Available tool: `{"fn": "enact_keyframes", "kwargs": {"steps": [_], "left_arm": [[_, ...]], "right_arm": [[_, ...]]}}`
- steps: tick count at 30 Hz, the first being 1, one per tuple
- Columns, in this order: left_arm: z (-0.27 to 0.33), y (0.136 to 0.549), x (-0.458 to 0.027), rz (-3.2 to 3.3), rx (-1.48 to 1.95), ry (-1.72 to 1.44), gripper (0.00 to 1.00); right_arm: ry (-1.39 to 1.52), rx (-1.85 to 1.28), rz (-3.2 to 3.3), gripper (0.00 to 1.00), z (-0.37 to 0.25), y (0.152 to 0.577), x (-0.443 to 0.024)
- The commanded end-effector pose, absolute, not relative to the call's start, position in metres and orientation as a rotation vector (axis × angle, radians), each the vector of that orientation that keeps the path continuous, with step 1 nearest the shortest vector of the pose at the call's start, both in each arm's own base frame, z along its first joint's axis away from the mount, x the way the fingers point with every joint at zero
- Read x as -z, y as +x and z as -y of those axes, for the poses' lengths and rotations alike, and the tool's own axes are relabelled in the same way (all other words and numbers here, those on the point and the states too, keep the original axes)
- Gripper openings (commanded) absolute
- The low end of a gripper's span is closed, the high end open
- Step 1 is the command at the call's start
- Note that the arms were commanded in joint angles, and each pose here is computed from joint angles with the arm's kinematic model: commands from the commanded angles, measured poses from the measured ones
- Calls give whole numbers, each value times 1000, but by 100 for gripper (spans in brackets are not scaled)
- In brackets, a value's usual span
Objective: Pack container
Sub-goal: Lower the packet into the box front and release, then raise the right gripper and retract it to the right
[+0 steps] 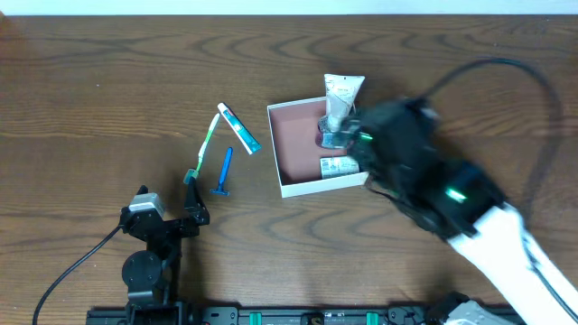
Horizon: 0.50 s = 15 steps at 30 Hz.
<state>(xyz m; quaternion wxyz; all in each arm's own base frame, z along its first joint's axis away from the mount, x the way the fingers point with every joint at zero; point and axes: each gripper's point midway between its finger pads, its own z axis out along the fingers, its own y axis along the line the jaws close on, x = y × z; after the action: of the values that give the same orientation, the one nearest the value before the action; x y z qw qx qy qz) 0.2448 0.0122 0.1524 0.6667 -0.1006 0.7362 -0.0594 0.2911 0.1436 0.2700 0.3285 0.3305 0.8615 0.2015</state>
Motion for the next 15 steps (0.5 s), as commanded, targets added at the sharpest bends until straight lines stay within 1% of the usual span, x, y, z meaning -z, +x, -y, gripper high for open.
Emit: {"fn": "enact_keyframes", "kwargs": {"steps": [1,3,6,11,15], "left_arm": [[-11,244,-137,-1711,137,-225,98],[-11,244,-137,-1711,137,-225,98],[-11,244,-137,-1711,137,-225,98],[-13,244,-137,-1709,125,-232,98],[-13,244,-137,-1710,124,-231,98]], "right_arm": [[924,-304,-2044,99,-76,293,-301],[995,-206,-1976,99,-41,287,-307],[1098,-109,-1928,99,-5,283,-305],[1278,65,-1888,99,46,283,-286],[1414,162,-1909,99,75,291,-258]]}}
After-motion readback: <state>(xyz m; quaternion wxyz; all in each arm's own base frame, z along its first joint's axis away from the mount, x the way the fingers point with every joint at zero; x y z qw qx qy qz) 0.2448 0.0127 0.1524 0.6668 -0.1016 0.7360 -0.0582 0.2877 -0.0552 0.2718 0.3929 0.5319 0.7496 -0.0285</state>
